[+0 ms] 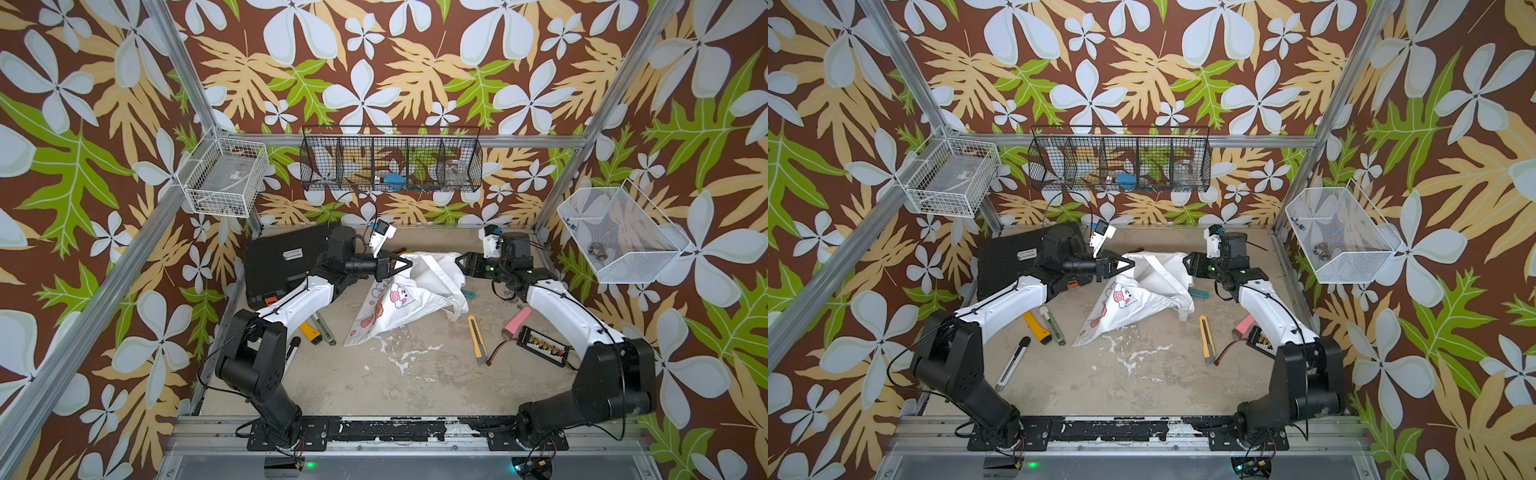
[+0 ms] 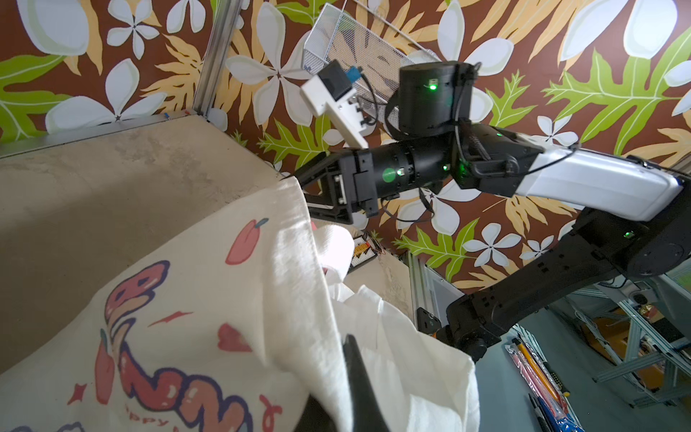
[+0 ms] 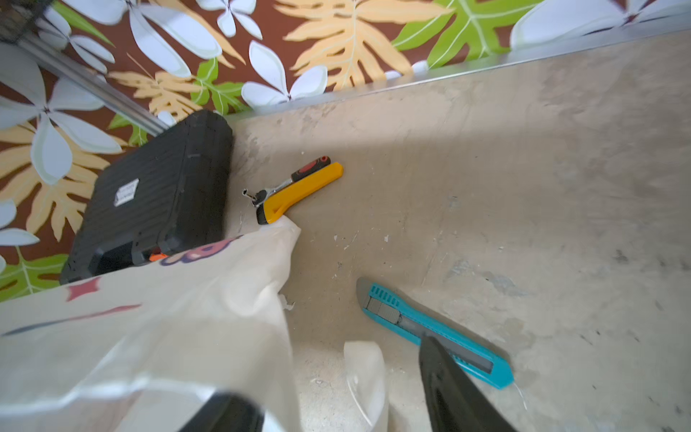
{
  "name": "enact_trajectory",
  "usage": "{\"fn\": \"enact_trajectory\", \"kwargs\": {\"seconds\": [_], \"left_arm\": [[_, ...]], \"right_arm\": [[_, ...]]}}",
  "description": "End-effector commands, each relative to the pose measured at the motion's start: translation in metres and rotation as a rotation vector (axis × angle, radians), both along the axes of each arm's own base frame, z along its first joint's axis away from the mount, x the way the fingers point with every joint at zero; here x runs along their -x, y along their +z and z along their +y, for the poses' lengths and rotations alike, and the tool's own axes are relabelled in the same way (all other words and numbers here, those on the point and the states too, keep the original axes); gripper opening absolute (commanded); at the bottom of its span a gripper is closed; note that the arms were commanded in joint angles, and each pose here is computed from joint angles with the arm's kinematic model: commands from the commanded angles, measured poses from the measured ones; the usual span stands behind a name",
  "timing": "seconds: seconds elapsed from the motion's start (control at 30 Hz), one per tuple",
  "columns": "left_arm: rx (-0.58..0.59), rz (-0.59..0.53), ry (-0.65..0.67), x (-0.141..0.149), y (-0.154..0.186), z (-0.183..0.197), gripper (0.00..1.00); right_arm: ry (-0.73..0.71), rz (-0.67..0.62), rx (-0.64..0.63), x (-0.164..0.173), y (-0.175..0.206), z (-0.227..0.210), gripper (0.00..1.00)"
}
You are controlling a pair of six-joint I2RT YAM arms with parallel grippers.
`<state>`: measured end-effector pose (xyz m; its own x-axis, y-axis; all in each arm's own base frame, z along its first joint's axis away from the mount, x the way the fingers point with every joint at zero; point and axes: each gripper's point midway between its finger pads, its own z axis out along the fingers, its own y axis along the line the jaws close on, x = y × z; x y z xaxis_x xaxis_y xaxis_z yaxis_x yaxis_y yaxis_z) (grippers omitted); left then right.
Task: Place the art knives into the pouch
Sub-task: Open the pouch at the center of the board.
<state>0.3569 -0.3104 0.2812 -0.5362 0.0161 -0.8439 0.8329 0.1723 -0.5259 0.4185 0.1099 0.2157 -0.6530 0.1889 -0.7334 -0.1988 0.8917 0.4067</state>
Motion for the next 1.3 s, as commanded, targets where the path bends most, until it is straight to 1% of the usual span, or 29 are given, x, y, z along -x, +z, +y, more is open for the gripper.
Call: {"fn": "enact_trajectory", "kwargs": {"seconds": [0.0,0.13,0.27,0.33,0.4,0.5,0.63,0.7,0.77,0.87,0.93,1.03,1.13,1.27], "left_arm": [[0.038,-0.022,-0.017,-0.002,0.006,-0.002,0.0],[0.025,0.002,0.001,-0.007,-0.007,-0.003,0.0],[0.008,0.015,0.041,-0.013,-0.019,0.001,0.0],[0.022,0.018,0.054,-0.016,-0.019,0.004,0.0],[0.032,0.027,0.074,-0.02,-0.019,0.009,0.0],[0.032,0.027,0.094,-0.024,-0.02,0.014,0.0],[0.019,0.04,0.135,-0.031,-0.029,0.018,0.0],[0.012,0.06,0.163,-0.037,-0.037,0.021,0.0],[-0.004,0.082,0.195,-0.042,-0.047,0.024,0.0],[-0.026,0.105,0.222,-0.046,-0.061,0.026,0.0],[-0.028,0.113,0.217,-0.045,-0.067,0.026,0.0],[0.003,0.124,0.176,-0.04,-0.066,0.022,0.0],[0.007,0.124,0.178,-0.041,-0.066,0.022,0.0],[0.072,0.089,0.169,-0.036,-0.043,0.023,0.0]], "right_arm": [[-0.091,-0.109,0.028,0.008,0.032,-0.017,0.72],[-0.129,-0.139,0.021,0.035,0.046,-0.026,0.72],[-0.232,-0.12,0.08,0.057,0.027,-0.048,0.72],[-0.248,-0.101,0.075,0.063,0.013,-0.051,0.71],[-0.234,-0.034,0.079,0.069,-0.008,-0.046,0.7],[-0.224,0.08,0.18,0.079,-0.048,-0.039,0.7],[-0.178,0.232,0.273,0.088,-0.095,-0.029,0.68],[-0.169,0.275,0.33,0.092,-0.107,-0.027,0.68],[-0.174,0.29,0.368,0.097,-0.114,-0.029,0.68],[-0.179,0.32,0.382,0.106,-0.125,-0.031,0.69],[-0.177,0.347,0.402,0.111,-0.132,-0.034,0.69],[-0.182,0.361,0.427,0.117,-0.135,-0.034,0.7],[-0.185,0.388,0.445,0.12,-0.14,-0.036,0.7],[-0.176,0.42,0.447,0.123,-0.151,-0.035,0.7]]}}
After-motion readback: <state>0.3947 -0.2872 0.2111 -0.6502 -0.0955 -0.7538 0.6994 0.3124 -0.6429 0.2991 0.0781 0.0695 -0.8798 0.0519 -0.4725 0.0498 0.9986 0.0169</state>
